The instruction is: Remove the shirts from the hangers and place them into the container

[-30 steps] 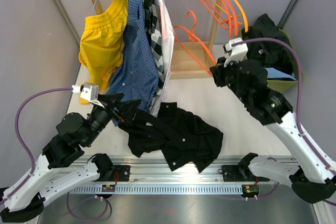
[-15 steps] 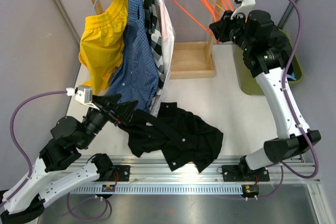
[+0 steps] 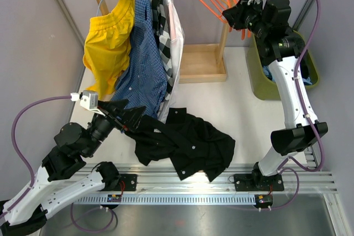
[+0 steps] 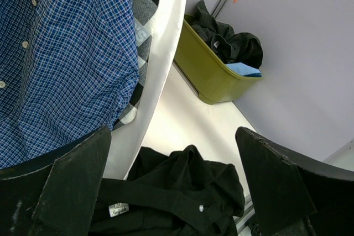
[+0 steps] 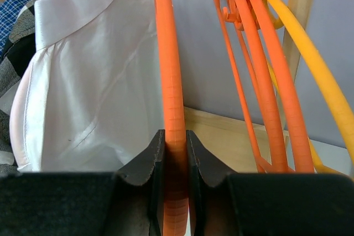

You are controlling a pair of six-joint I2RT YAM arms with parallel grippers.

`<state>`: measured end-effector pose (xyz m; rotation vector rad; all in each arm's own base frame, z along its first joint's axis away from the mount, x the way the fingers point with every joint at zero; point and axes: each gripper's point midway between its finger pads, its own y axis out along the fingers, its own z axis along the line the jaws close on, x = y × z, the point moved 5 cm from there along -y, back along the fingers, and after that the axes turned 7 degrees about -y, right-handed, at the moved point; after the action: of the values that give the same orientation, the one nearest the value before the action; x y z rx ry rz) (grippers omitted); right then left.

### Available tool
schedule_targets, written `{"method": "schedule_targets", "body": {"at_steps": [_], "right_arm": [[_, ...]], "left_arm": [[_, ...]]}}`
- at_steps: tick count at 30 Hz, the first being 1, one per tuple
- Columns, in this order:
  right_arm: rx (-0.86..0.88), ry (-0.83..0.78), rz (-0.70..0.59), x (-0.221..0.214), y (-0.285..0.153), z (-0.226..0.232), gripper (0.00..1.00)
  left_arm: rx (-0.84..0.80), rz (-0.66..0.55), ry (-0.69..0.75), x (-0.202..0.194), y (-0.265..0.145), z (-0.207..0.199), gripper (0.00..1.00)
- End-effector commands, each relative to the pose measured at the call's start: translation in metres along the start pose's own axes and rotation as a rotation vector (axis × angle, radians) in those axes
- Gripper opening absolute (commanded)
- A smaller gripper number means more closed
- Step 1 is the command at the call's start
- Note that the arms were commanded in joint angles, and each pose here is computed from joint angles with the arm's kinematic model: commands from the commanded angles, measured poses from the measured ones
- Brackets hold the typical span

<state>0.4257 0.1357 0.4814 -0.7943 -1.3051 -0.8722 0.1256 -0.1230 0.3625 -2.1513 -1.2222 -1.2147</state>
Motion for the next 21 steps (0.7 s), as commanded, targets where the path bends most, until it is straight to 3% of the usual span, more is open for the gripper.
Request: {"method": "schedule_targets", "body": {"at_steps": [1, 9, 19, 20, 21], "right_arm": [[-0.039, -0.001, -0.054, 0.014, -0.004, -0.003, 0.0], [-0.243, 0.033, 0.004, -0.011, -0.014, -0.028, 0.0], [-0.233, 0.036, 0.011, -0.025, -0.021, -0.026, 0.0], [-0.217, 0.037, 0.015, -0.026, -0.021, -0.024, 0.07], [-0.208, 0.035, 0.008, -0.026, -0.021, -0.023, 0.22]], "left_arm": [[-0.024, -0.036, -0.014, 0.008, -0.001, -0.005, 0.99], [-0.03, -0.036, -0.026, 0.008, 0.001, -0.007, 0.99], [-0.032, -0.026, -0.026, 0.006, 0.006, -0.009, 0.99], [-0.032, -0.026, -0.028, 0.007, 0.006, -0.009, 0.99], [-0.032, -0.026, -0.029, 0.007, 0.006, -0.009, 0.99]]}}
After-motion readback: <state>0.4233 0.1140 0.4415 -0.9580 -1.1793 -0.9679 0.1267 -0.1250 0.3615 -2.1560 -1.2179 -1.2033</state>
